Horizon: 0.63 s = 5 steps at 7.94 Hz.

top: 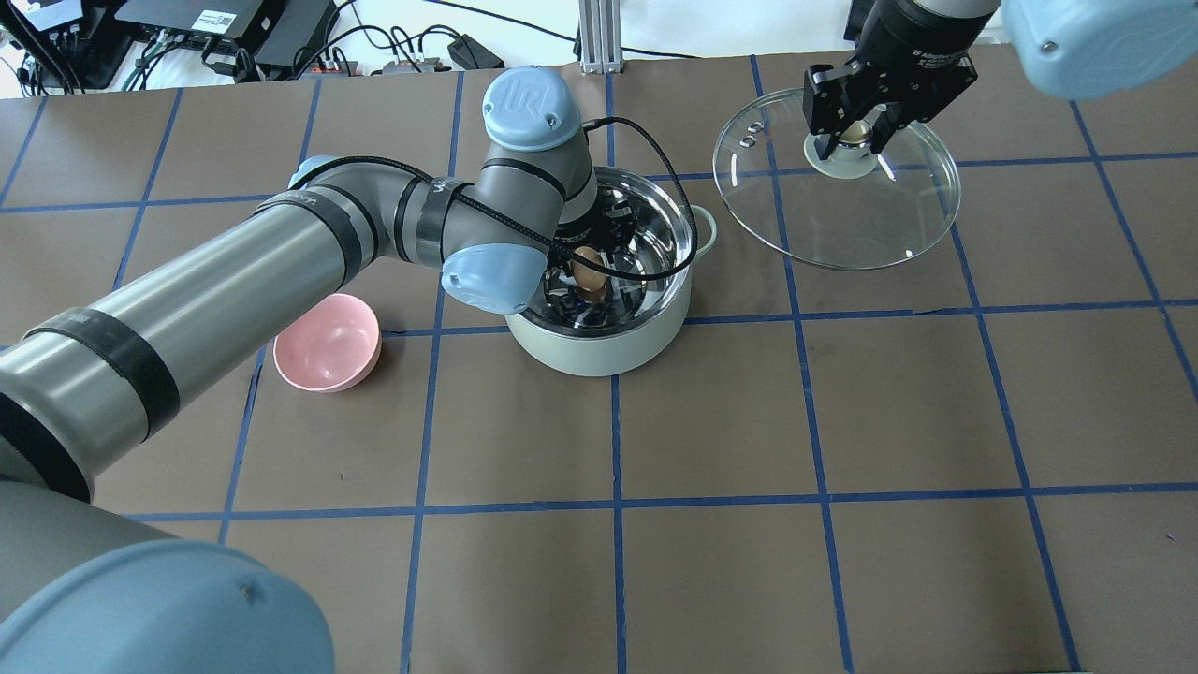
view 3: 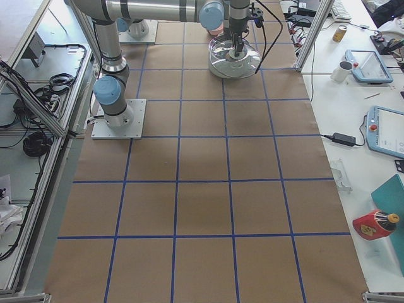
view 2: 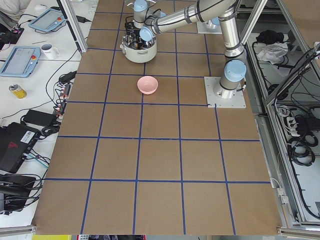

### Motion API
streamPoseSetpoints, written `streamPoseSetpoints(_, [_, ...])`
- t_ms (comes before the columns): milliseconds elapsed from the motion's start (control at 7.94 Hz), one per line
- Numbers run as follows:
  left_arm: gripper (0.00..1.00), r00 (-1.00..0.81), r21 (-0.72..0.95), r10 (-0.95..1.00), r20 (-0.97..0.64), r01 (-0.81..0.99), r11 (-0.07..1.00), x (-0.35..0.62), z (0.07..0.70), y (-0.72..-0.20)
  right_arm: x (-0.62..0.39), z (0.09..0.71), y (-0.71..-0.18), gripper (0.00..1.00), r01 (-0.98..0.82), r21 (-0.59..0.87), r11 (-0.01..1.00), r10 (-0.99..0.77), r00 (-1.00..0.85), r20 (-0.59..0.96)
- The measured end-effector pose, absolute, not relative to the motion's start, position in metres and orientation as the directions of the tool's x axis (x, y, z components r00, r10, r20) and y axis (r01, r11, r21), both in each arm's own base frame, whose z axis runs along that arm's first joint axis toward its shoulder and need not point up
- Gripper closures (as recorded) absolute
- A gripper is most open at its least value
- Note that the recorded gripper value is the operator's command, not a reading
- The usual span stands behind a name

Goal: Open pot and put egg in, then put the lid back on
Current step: 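Open the left gripper to release the egg into the pot and withdraw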

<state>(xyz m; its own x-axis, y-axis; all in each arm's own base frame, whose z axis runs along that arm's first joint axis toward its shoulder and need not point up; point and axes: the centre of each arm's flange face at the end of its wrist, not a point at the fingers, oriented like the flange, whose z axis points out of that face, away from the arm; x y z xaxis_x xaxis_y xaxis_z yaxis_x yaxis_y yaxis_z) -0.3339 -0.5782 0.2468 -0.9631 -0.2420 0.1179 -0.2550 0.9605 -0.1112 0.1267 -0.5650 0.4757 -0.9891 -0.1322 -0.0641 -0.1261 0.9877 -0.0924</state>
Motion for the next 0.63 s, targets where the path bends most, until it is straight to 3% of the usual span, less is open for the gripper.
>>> streamPoseSetpoints(630, [0.0,-0.964,-0.163,-0.215,0.159,-0.241,0.957,-0.334,0.284,-0.575,0.128,0.472,-0.564,1.0,-0.12,-0.087,0.989,-0.126,-0.99,-0.058])
